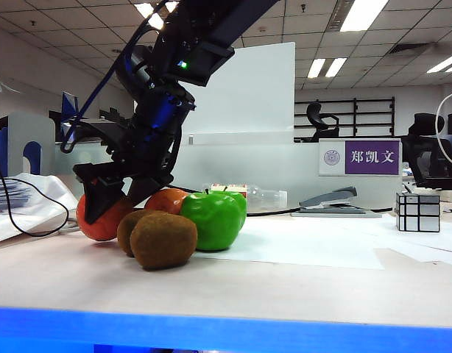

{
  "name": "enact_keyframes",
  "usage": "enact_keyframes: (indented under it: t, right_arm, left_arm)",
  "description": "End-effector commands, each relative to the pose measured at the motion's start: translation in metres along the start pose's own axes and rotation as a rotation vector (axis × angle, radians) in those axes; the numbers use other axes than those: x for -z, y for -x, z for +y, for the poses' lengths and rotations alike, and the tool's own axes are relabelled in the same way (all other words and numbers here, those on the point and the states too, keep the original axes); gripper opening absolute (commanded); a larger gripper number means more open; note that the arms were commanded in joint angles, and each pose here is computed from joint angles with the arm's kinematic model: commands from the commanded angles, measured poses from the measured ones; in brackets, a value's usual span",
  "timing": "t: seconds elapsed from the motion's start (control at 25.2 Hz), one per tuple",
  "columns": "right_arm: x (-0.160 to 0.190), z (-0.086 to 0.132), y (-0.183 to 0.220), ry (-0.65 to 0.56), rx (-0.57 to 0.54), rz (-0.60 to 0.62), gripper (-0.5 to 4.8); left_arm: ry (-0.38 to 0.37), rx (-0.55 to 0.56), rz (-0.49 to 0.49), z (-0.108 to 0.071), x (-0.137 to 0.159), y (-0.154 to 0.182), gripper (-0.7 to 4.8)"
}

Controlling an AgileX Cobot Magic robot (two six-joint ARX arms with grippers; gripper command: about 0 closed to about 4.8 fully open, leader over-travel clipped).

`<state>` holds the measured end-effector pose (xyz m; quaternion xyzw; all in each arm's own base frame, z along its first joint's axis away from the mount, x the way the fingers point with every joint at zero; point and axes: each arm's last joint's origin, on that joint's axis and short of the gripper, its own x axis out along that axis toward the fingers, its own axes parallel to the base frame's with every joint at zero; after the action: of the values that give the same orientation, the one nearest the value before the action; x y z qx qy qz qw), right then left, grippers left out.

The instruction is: Put the same fruits together.

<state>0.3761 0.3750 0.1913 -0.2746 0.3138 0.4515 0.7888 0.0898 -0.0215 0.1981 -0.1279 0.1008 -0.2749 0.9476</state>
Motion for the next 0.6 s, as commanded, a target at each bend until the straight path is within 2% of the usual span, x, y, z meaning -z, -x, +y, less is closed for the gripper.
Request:
enact_keyframes:
  t: [0.04,0.2,0.4,0.52,0.6]
  right_arm:
    - [0.0007,0.0011,-0.001,0.0,-0.007,0.007,1.66]
    - [0.0007,0.0011,-0.001,0.0,-0.007,0.007,2.1]
    - [0.0005,0.0011,-0.0008,0.003,-0.007,0.007,2.32]
    - [0.0006,0.0011,-0.0008,0.003,-0.006,0.007,2.74]
    - [0.0006,0.0011,-0.0008,0.003,-0.007,0.007,2.76]
  left_arm:
    - [-0.011,0.004,-0.015,-0.0008,-0.0025,0.0004,0.62]
    - [-0.011,0.004,-0.015,-0.0008,-0.0026,0.0004,0.62]
    - [-0.011,0.004,-0.015,-0.0009,-0.0026,0.0005,0.62]
    - [-0.011,0.004,-0.015,-0.0008,-0.0026,0.0004,0.62]
    - [-0.011,0.004,-0.015,-0.0008,-0.0026,0.0004,0.62]
